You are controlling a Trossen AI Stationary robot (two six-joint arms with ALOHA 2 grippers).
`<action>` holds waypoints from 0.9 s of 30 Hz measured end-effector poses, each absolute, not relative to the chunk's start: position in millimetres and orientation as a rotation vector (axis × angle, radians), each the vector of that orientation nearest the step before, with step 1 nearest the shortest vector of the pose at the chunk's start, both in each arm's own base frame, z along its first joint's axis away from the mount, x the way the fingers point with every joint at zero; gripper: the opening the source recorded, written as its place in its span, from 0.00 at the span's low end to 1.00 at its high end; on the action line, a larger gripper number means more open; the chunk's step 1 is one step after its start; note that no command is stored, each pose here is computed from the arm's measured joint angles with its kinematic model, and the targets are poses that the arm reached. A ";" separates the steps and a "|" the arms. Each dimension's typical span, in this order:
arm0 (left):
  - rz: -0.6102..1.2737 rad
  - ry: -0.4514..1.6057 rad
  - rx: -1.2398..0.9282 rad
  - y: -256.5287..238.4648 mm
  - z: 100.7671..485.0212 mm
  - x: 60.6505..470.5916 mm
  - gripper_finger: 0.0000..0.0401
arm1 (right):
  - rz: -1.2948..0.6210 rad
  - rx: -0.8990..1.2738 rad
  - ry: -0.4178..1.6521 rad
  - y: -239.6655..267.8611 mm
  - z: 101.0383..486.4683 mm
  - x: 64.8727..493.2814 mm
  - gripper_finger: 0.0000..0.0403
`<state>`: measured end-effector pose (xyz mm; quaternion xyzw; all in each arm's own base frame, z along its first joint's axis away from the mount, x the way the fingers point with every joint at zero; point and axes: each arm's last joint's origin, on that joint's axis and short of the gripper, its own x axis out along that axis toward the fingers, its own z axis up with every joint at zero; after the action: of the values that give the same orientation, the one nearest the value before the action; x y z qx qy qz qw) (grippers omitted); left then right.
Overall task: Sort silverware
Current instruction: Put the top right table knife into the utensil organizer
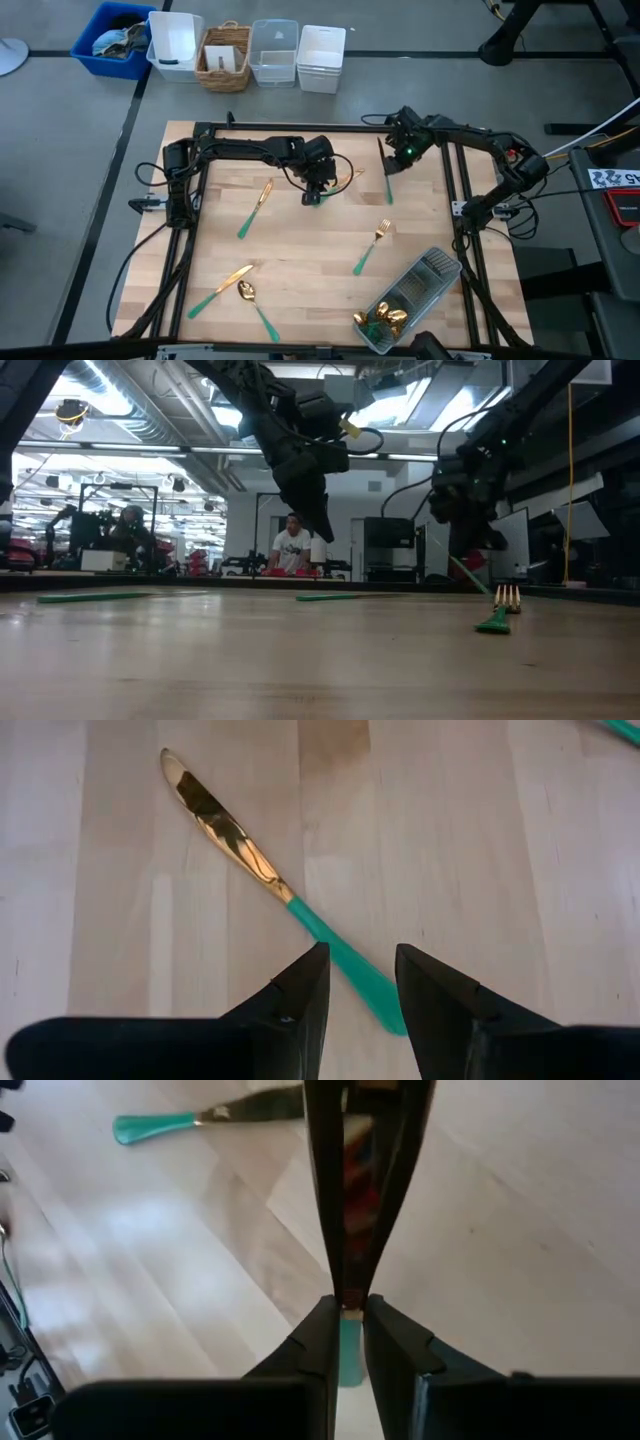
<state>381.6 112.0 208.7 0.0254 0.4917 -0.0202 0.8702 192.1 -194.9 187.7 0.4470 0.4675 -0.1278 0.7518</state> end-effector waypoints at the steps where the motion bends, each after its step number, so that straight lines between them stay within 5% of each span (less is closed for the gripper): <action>1: -0.043 1.027 0.055 112.1 208.7 381.7 0.27 | -0.279 0.973 1.017 -195.5 188.8 192.7 0.12; 10: 0.044 0.779 0.025 116.6 207.8 396.3 0.27 | -0.280 0.954 0.994 -197.9 191.5 194.8 0.12; 16: 0.190 0.457 -0.141 122.5 195.8 411.2 0.27 | -0.281 0.953 0.994 -198.0 191.5 194.8 0.12; 27: 0.372 0.214 -0.485 138.4 163.3 430.4 0.27 | -0.282 0.952 0.995 -198.0 191.5 194.7 0.12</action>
<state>430.4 138.4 163.3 -0.2380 0.1053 0.1826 0.9481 194.7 -198.0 191.5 0.4376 0.4575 -0.1297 0.7631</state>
